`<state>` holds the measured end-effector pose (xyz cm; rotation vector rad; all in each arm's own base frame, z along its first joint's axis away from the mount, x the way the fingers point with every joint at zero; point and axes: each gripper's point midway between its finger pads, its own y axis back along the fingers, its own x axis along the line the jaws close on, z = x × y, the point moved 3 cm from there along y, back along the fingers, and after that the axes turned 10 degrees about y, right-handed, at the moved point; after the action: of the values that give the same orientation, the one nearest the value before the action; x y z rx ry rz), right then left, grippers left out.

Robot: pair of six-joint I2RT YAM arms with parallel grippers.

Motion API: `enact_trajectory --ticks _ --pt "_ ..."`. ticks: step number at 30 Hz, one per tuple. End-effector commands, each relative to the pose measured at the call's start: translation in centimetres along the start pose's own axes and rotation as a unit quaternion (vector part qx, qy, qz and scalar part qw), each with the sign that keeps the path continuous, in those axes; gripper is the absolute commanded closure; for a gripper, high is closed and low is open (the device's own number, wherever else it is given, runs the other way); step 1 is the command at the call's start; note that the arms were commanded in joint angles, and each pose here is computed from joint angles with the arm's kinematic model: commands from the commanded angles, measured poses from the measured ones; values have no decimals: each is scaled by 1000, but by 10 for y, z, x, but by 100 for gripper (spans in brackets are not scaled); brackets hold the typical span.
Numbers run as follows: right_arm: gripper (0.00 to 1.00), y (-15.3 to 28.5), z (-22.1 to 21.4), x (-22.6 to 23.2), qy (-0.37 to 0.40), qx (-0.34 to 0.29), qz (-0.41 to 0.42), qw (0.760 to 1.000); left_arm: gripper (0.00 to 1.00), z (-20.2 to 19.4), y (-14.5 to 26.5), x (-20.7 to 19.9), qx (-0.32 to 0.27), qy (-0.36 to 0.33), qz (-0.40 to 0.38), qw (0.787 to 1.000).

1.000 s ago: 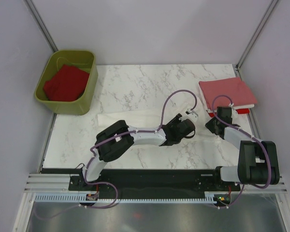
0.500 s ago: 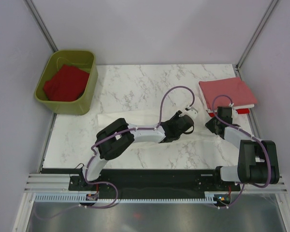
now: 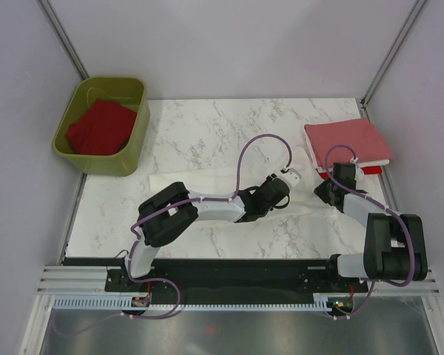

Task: Fold and stack the t-shirts
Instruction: Fold the tshirt

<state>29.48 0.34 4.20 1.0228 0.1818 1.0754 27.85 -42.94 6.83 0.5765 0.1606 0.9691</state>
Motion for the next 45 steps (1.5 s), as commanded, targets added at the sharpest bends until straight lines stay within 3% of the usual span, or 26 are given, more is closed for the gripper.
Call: enact_trajectory --ticks 1,12,18,24,27,29,35,45 --pt "86 -4 -20 -15 9 35 -25 999 59 34 24 -6 -49 48 -39 997" --pt "86 -4 -19 -15 9 34 -23 999 62 21 43 -8 -13 129 -73 989" --pt "86 -4 -18 -15 10 33 -23 999 72 8 37 -10 23 244 -86 966" --pt "86 -4 -18 -15 9 32 -24 999 67 0 20 1 44 314 -82 945" --pt "86 -4 -18 -15 9 31 -24 999 55 3 16 -2 45 316 -91 943" --pt "86 -4 -18 -16 9 32 -24 999 54 4 11 -4 45 318 -98 942" --pt "86 -4 -18 -15 9 32 -23 999 59 -3 7 -16 67 327 -126 934" --pt "86 -4 -19 -15 8 35 -23 999 61 2 2 -18 55 335 -121 933"
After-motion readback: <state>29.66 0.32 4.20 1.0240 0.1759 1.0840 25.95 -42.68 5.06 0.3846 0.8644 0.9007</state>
